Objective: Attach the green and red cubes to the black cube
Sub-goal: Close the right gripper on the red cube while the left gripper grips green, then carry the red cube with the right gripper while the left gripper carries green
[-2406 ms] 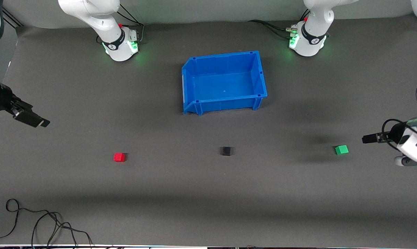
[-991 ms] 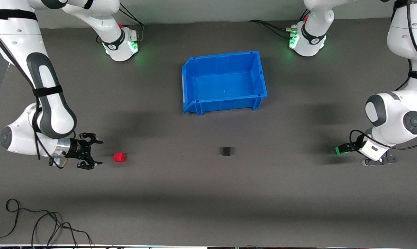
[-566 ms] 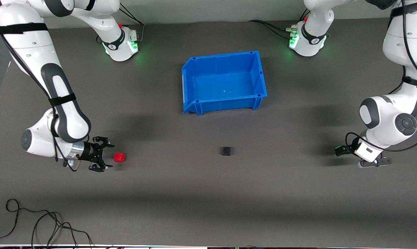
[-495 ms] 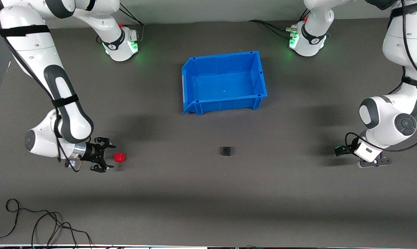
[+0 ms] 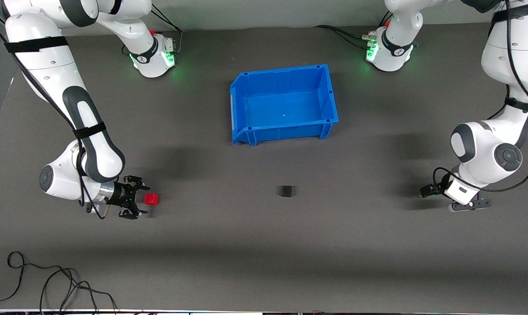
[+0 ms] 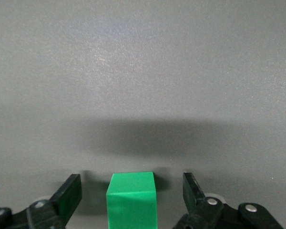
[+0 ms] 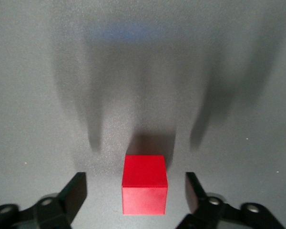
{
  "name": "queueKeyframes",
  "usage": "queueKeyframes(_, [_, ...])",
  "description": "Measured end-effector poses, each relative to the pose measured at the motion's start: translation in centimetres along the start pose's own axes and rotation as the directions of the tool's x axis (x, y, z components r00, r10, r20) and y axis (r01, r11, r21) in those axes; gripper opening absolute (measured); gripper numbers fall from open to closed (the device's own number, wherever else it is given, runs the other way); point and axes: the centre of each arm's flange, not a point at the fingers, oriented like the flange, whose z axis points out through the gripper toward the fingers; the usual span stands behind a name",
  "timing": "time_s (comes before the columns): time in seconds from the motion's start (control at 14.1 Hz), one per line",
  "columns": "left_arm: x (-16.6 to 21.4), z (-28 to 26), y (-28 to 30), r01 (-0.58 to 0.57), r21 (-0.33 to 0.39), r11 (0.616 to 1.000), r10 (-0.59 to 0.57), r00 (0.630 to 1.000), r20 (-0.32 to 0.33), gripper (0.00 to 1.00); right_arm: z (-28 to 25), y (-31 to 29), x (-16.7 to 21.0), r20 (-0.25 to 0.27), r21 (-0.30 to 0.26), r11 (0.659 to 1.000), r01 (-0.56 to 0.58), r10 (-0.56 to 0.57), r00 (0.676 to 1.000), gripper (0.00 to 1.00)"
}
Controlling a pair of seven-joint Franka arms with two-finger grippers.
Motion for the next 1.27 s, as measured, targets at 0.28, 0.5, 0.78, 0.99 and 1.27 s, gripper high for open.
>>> queueKeyframes(0.28, [-0.4, 0.5, 0.0, 0.001, 0.0, 1.0, -0.001, 1.0, -0.003, 0.91, 0.0, 0.0, -0.1, 0.0, -0.001, 1.0, 0.002, -0.002, 1.0, 0.56])
queueKeyframes(0.5, [-0.3, 0.5, -0.1, 0.003, 0.001, 1.0, -0.003, 1.0, -0.005, 0.58, 0.1, 0.0, -0.2, 0.0, -0.001, 1.0, 0.002, -0.002, 1.0, 0.5])
queueKeyframes(0.78, [-0.3, 0.3, -0.3, 0.005, 0.002, 1.0, -0.005, 1.0, -0.009, 0.4, 0.3, 0.0, -1.0, 0.002, -0.005, 1.0, 0.015, -0.015, 1.0, 0.39])
queueKeyframes(0.99, [-0.3, 0.2, -0.3, 0.037, 0.0, 0.999, -0.037, 0.999, -0.01, 0.4, 0.4, -0.1, -1.5, 0.003, -0.006, 1.0, 0.022, -0.022, 1.0, 0.39])
queueKeyframes(1.27, [0.0, -0.3, 2.6, 0.294, -0.017, 0.956, -0.294, 0.956, -0.015, 0.4, -0.4, -0.6, -2.9, 0.024, -0.02, 0.999, 0.042, -0.041, 0.999, 0.39])
